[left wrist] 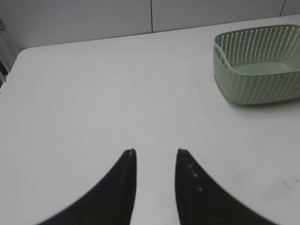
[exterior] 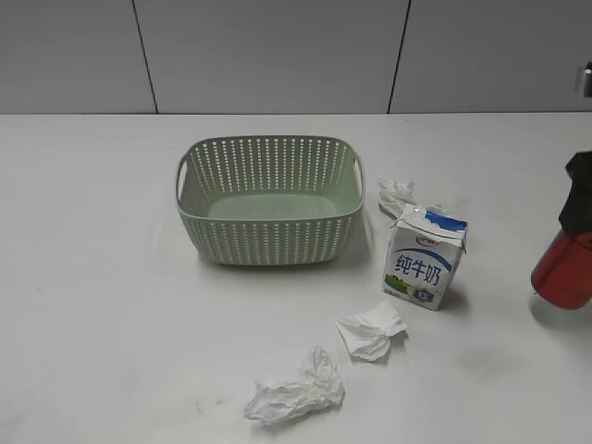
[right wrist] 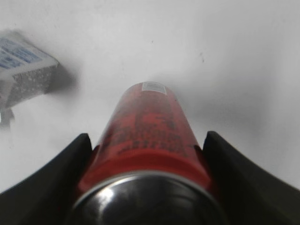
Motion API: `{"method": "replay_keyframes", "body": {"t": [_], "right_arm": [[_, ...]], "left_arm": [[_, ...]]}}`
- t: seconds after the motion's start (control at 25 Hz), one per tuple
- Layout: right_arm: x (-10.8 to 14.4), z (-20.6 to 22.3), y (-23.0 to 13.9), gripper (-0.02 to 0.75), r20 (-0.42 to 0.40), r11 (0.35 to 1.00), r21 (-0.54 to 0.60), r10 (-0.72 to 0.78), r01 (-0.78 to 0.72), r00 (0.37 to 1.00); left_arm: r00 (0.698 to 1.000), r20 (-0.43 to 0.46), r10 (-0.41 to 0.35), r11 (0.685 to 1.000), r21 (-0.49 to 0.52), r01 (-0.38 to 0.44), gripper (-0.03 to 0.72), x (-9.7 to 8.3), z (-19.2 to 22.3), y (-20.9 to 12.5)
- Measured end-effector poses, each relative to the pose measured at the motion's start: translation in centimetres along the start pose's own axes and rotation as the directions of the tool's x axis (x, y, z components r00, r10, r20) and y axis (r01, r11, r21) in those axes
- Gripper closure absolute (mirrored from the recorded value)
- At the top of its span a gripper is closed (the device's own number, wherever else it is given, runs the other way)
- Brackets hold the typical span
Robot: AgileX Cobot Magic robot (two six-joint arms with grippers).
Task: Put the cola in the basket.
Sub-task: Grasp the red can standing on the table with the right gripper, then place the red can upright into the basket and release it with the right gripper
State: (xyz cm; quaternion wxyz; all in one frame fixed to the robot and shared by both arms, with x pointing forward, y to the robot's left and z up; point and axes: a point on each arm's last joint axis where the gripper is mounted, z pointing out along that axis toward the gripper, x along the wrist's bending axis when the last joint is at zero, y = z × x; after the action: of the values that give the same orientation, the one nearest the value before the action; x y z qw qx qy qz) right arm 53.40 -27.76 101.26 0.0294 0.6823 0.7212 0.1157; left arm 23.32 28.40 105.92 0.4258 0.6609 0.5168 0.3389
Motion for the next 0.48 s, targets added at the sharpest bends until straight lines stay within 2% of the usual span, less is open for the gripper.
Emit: {"method": "replay_keyframes", "body": {"t": [0.16,0.32,0.48], "right_arm": [[0.4,-3.7,2.5,0.218,0.003,0.997,-0.071,-0.027,0.028,1.0],[1.4,-8.1,4.9,0.218,0.01,0.977,-0.202,-0.067,0.067,0.998],[4.6,-11.0,7.0,0.218,0.027,0.95,-0.261,-0.172,0.173,0.985]], "left_arm": [[1.0,0.0,0.0,1.0,0.0,0.0,0.46,0.0,0.0,0.0],[1.0,0.0,0.0,1.0,0.0,0.0,0.46,0.0,0.0,0.0],[1.0,0.0,0.0,1.0,0.0,0.0,0.46,0.0,0.0,0.0]]}}
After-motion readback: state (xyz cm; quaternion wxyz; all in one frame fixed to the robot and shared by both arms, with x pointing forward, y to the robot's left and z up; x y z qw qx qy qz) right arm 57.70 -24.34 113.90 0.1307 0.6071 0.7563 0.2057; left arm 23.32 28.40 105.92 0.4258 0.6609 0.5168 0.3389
